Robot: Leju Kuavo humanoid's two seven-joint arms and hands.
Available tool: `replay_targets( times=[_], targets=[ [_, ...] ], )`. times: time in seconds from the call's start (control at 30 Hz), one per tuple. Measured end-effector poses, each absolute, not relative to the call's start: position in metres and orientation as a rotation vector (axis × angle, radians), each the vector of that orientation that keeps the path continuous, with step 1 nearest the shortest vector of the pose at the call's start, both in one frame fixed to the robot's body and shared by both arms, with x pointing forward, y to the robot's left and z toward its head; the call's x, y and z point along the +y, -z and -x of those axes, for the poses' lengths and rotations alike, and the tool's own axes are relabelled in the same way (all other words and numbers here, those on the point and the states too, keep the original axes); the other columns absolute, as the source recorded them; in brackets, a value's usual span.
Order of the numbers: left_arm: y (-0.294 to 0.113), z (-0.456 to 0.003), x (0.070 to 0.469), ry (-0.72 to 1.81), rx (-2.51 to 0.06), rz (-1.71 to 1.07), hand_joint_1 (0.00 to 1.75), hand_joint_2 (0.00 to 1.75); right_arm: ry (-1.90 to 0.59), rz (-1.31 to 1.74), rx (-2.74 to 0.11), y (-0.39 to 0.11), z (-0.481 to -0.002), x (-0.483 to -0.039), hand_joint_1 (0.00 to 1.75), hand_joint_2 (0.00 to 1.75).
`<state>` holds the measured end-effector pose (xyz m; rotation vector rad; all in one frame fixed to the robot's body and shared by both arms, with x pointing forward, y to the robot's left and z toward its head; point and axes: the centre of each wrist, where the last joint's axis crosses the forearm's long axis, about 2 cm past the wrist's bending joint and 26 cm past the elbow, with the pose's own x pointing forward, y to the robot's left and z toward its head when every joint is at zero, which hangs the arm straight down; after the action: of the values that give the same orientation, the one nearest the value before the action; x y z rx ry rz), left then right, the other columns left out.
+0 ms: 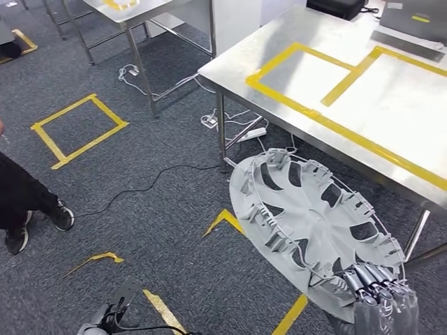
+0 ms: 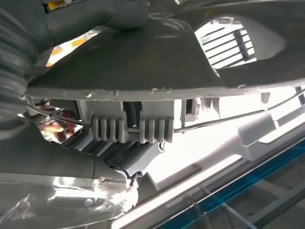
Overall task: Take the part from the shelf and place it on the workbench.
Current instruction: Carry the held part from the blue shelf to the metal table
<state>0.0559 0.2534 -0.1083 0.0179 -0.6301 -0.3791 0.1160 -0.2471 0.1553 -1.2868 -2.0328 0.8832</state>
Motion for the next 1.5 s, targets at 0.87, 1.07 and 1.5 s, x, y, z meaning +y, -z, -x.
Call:
replay_targets(
  times=[0.87,1.07,1.5],
  targets=[
    [0.107,-0.063,0.254,0.382,-0.641,-0.012,0.0,1.75,-0.906,1.277,-2.087,-0.157,-0.125,-0.248,1.75,1.75],
    [0.108,-0.06,0.254,0.383,-0.633,-0.01,0.0,1.75,-0.912,1.277,-2.097,-0.157,-0.127,-0.248,1.75,1.75],
    [0.108,-0.06,0.253,0.382,-0.634,0.011,0.0,1.75,-0.931,1.275,-2.121,-0.158,-0.13,-0.247,1.75,1.75]
  ],
)
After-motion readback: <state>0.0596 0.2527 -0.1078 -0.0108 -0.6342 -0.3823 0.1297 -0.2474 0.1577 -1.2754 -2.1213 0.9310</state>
